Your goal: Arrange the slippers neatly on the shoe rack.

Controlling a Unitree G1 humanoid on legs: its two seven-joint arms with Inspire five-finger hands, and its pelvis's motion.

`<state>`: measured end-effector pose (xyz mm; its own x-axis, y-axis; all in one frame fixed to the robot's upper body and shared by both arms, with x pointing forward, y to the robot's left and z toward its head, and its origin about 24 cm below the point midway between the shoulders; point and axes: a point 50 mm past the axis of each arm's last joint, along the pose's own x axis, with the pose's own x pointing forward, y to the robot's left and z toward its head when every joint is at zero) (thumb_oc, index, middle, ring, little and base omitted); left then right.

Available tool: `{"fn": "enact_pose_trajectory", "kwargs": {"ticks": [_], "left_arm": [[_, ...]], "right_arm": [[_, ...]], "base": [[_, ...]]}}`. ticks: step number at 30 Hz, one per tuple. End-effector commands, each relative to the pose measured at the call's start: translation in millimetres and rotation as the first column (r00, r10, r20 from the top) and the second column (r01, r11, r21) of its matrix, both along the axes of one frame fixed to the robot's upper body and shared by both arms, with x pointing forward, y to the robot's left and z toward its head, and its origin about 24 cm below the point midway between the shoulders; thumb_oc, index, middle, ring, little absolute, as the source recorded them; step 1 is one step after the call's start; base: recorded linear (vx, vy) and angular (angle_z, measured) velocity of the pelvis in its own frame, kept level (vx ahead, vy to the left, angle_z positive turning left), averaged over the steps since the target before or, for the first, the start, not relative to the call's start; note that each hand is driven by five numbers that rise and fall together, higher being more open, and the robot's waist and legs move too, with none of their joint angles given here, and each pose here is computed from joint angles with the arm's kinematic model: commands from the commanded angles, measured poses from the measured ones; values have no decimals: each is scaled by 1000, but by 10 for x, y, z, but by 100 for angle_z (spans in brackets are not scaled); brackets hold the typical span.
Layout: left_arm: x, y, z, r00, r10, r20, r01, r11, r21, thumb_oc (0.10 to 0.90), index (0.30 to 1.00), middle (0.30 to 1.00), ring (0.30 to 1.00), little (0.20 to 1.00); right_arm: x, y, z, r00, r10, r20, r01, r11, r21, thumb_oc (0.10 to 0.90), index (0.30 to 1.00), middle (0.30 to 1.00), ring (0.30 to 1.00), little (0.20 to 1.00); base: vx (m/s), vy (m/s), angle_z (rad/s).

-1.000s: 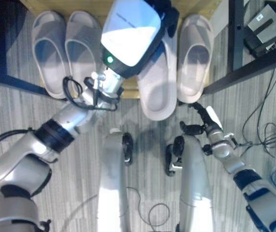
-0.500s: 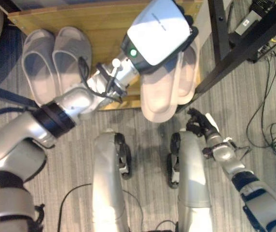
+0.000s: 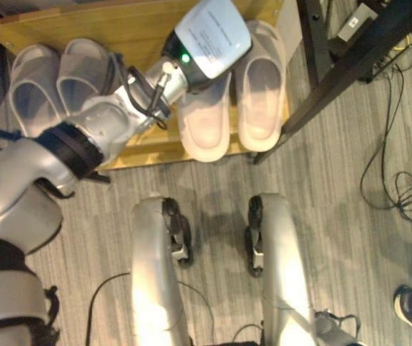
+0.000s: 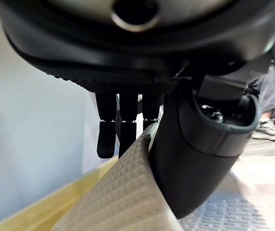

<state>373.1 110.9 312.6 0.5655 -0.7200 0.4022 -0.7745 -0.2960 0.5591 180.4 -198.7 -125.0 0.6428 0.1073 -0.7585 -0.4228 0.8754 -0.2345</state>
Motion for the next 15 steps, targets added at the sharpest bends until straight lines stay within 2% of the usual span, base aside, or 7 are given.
{"fn": "enact_pose_trajectory", "kwargs": {"ticks": [1, 8, 10, 12, 15], "left_arm": [[-249, -30, 994, 962, 16, 274, 13, 994, -104, 400, 300, 300, 300, 300], [-227, 27, 1022, 965, 39, 258, 16, 978, -208, 403, 305, 305, 305, 305], [-214, 8, 1022, 968, 43, 249, 13, 975, -220, 533, 500, 500, 500, 500], [-196, 3, 1033, 968, 59, 245, -4, 976, -218, 800, 900, 900, 900, 900], [-181, 29, 1049, 968, 72, 242, -12, 970, -241, 800, 900, 900, 900, 900]], "right_arm": [[262, 133, 167, 993, -14, 113, 4, 996, 89, 800, 900, 900, 900, 900], [269, 175, 183, 991, -45, 129, 30, 992, 120, 800, 900, 900, 900, 900], [267, 178, 179, 991, -44, 124, 30, 992, 119, 800, 900, 900, 900, 900], [273, 169, 182, 992, -41, 119, 27, 993, 119, 800, 900, 900, 900, 900], [264, 170, 177, 992, -37, 117, 23, 993, 117, 800, 900, 900, 900, 900]], "base": [[0, 0, 0], [0, 0, 0], [0, 0, 0], [0, 0, 0], [0, 0, 0]]}}
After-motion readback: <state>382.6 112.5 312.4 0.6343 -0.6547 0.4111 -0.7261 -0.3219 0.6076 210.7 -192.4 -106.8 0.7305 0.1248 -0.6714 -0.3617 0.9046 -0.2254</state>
